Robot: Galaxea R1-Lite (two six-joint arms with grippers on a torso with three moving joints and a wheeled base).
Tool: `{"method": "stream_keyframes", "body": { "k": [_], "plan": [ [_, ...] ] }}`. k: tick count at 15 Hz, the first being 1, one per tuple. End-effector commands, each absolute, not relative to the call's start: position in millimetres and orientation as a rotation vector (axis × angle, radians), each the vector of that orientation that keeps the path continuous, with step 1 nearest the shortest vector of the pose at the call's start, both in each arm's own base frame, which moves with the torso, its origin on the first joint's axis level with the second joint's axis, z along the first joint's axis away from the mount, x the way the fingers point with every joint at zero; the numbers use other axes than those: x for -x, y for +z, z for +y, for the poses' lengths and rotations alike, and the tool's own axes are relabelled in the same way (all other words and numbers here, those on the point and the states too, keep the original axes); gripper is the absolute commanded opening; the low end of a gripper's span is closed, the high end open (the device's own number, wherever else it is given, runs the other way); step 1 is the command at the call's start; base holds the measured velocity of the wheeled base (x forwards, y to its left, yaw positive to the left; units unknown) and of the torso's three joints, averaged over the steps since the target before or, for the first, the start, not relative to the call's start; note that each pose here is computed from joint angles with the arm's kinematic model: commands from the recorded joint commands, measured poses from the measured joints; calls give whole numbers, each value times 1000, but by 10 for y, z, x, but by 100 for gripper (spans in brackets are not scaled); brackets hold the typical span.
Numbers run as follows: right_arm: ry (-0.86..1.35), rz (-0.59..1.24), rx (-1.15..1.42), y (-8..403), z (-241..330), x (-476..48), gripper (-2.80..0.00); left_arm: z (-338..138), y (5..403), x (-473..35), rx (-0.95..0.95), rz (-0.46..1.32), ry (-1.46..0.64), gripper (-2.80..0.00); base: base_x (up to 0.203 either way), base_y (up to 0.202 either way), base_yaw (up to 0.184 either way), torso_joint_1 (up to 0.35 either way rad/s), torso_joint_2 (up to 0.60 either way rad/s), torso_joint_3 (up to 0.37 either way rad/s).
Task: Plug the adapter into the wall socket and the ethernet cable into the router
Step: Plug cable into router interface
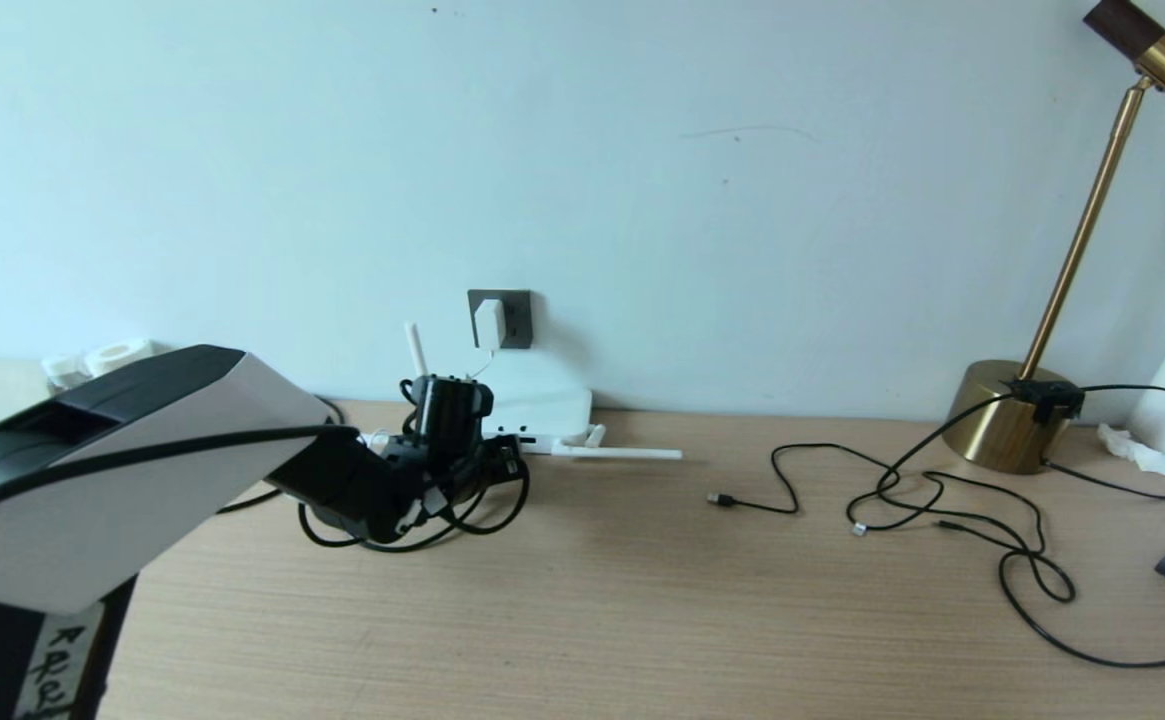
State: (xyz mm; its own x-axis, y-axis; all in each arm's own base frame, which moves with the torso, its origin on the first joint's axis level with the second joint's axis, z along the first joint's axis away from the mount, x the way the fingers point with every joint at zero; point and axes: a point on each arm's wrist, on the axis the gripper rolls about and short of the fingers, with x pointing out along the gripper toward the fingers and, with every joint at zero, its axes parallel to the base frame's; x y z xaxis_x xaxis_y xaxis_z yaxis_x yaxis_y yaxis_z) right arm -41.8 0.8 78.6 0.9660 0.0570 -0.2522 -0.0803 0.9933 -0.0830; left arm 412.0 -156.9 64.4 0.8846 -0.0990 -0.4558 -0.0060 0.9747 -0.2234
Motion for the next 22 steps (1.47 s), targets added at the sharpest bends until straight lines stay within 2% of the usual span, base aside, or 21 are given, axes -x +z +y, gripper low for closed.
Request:
{"method": "stream_keyframes", "body": {
  "k": [1,6,7,16,22],
  "plan": [
    [71,255,94,784,8,419,-280,-1573,635,-4130,226,479,-48,-280,0,0,0,0,0,0],
    [71,255,94,784,8,419,-280,-1570,665,-4123,227,473,-46,-280,0,0,0,0,0,0],
    [71,254,94,786,8,419,-280,-1569,681,-4123,229,467,-47,0,0,0,0,0,0,0],
    [71,255,94,784,8,419,-280,-1571,708,-4076,231,467,-51,0,0,0,0,0,0,0],
    [71,255,94,784,8,419,-280,-1607,1165,-3725,247,408,-102,0,0,0,0,0,0,0]
  ]
}}
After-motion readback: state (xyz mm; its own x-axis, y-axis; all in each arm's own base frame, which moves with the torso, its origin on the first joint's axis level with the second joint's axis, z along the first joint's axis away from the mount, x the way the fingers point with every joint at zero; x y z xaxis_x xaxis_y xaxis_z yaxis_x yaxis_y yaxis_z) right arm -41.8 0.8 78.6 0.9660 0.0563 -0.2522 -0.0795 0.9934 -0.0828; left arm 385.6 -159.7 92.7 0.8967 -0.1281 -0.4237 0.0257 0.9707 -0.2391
